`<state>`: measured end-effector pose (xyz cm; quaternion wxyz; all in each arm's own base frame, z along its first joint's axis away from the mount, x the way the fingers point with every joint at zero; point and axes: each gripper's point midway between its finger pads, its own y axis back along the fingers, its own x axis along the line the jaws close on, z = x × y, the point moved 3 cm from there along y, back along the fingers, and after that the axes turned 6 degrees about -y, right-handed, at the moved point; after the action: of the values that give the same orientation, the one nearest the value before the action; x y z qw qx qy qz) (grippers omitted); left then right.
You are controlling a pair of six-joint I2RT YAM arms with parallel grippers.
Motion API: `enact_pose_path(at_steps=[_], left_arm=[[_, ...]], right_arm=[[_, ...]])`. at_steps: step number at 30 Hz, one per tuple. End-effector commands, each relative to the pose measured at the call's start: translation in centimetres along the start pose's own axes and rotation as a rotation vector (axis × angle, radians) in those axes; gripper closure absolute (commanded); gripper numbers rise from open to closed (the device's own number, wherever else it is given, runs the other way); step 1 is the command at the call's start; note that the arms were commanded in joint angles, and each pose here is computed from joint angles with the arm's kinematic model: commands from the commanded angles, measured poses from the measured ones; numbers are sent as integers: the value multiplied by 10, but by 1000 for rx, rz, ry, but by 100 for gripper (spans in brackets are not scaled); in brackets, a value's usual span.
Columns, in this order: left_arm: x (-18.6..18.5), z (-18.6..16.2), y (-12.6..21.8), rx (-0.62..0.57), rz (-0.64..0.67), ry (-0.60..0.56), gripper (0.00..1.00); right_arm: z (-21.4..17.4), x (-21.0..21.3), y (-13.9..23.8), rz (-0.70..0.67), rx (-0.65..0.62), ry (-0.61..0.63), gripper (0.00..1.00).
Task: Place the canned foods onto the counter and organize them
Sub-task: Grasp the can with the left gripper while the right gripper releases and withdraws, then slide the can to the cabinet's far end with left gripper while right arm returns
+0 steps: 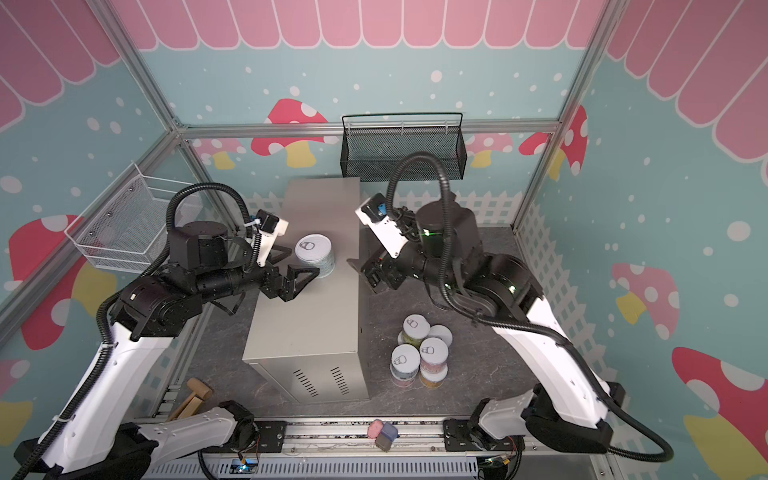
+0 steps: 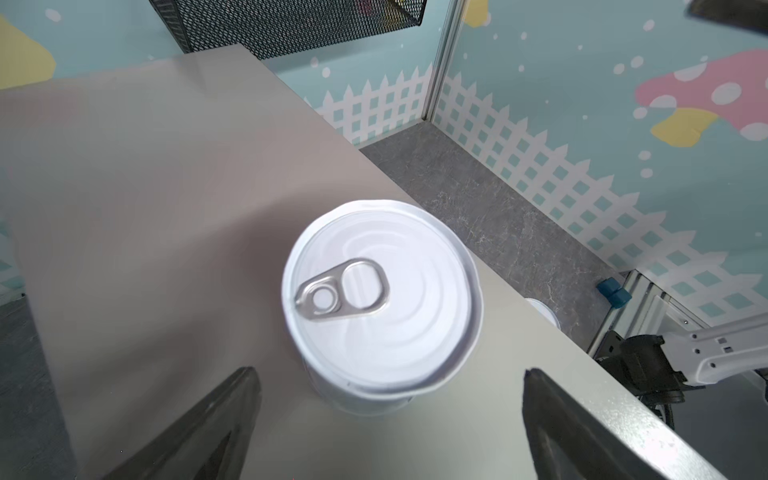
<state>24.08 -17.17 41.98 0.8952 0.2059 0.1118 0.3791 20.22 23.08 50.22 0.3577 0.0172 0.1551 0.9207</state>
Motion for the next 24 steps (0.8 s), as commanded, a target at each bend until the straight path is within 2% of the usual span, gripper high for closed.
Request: enact_pose_path(at_steps=[1, 3, 7, 9, 20, 24], left_arm=[[3, 16, -3, -38, 65, -55, 2], [5, 20, -10, -40, 87, -58, 7], [6, 28, -17, -46, 105, -54, 35], [6, 32, -18, -59, 119, -56, 39], [17, 51, -25, -121, 194, -102, 41], [19, 53, -34, -120, 193, -110, 25]], right_arm=[[-18, -13, 11, -99, 11, -34, 1], [-26, -15, 23, -116, 1, -43, 1], [-41, -12, 35, -95, -30, -46, 1], [-48, -10, 36, -81, -32, -43, 1], [-80, 9, 23, 34, -27, -6, 1], [-83, 12, 18, 50, -24, -5, 1]])
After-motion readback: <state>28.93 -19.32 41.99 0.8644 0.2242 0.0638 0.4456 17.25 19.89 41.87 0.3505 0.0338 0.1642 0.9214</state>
